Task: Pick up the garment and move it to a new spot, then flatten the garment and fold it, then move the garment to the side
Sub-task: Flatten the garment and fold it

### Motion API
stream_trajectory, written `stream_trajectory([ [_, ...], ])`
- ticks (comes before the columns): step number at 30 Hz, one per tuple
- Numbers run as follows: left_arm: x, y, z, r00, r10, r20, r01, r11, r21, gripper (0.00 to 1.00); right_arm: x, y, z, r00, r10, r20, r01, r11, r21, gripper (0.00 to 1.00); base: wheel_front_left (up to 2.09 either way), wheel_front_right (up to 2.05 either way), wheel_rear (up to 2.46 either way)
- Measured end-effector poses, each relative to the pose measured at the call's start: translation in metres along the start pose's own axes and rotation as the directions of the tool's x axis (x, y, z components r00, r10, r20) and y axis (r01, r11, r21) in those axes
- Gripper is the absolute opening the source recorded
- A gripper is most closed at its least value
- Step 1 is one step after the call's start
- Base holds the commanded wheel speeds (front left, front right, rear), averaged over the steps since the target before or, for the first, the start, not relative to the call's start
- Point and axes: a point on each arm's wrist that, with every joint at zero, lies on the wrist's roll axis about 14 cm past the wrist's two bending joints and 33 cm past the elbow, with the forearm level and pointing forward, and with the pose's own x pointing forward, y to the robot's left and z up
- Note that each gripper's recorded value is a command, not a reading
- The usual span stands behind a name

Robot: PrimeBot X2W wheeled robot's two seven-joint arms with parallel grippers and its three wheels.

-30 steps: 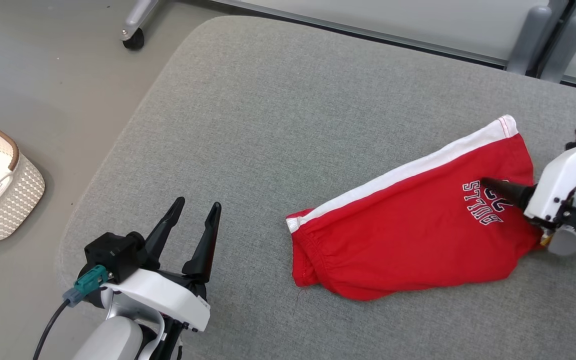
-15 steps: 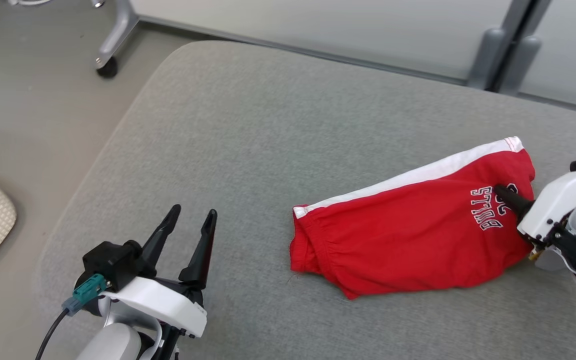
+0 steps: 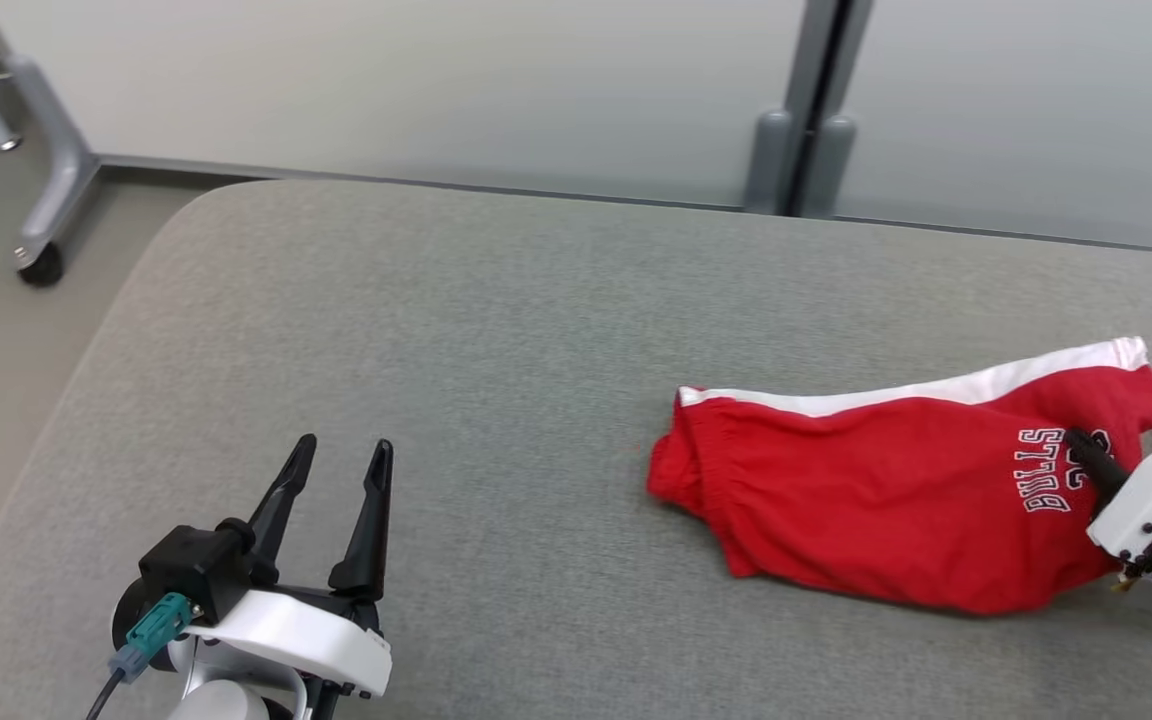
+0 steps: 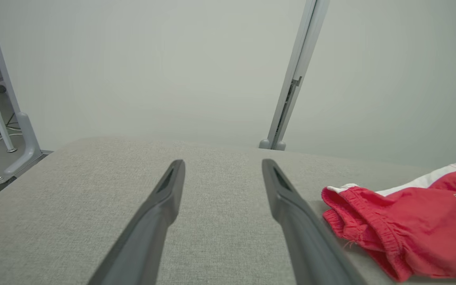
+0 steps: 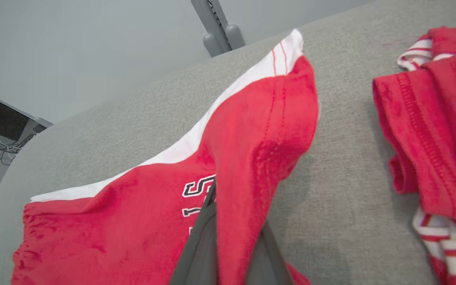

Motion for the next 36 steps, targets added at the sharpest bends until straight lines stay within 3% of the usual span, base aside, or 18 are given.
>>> stream_trajectory([
  [4, 0.004, -0.008, -0.001, 1.0, -0.022, 0.002, 0.022, 1.0, -0.004, 1.0, -0.006, 0.002, 0.008, 1.0, 0.005, 0.028, -0.005, 1.0, -0.011, 0.0, 0.0, 0.0, 0.0],
  [13, -0.006, -0.002, -0.002, 1.0, 0.002, 0.005, -0.002, 1.0, -0.012, 1.0, 0.01, 0.089, 0.009, 0.976, 0.218, 0.005, -0.217, 0.975, -0.042, 0.0, 0.0, 0.0, 0.0],
  [19, -0.017, 0.011, -0.007, 0.999, 0.044, -0.007, -0.044, 0.999, -0.01, 1.0, 0.023, 0.147, -0.03, 0.933, 0.337, -0.128, -0.342, 0.939, -0.02, 0.0, 0.0, 0.0, 0.0],
  [27, -0.027, 0.026, -0.011, 0.996, 0.09, -0.024, -0.09, 0.996, 0.003, 1.0, 0.04, 0.176, -0.072, 0.898, 0.356, -0.259, -0.372, 0.928, -0.014, 0.0, 0.0, 0.0, 0.0],
  [28, -0.028, 0.029, -0.012, 0.995, 0.097, -0.027, -0.097, 0.995, 0.005, 1.0, 0.041, 0.18, -0.076, 0.894, 0.359, -0.269, -0.375, 0.927, -0.012, 0.16, 0.0, 0.0, 0.0],
  [29, -0.029, 0.031, -0.013, 0.994, 0.103, -0.031, -0.103, 0.995, 0.007, 1.0, 0.043, 0.181, -0.079, 0.892, 0.358, -0.276, -0.375, 0.927, -0.011, 1.0, 0.0, 0.0, 0.0],
  [36, -0.027, 0.033, -0.016, 0.994, 0.101, -0.041, -0.1, 0.995, 0.012, 1.0, 0.043, 0.187, -0.063, 0.905, 0.373, -0.204, -0.383, 0.924, -0.01, 1.0, 0.0, 0.0, 0.0],
])
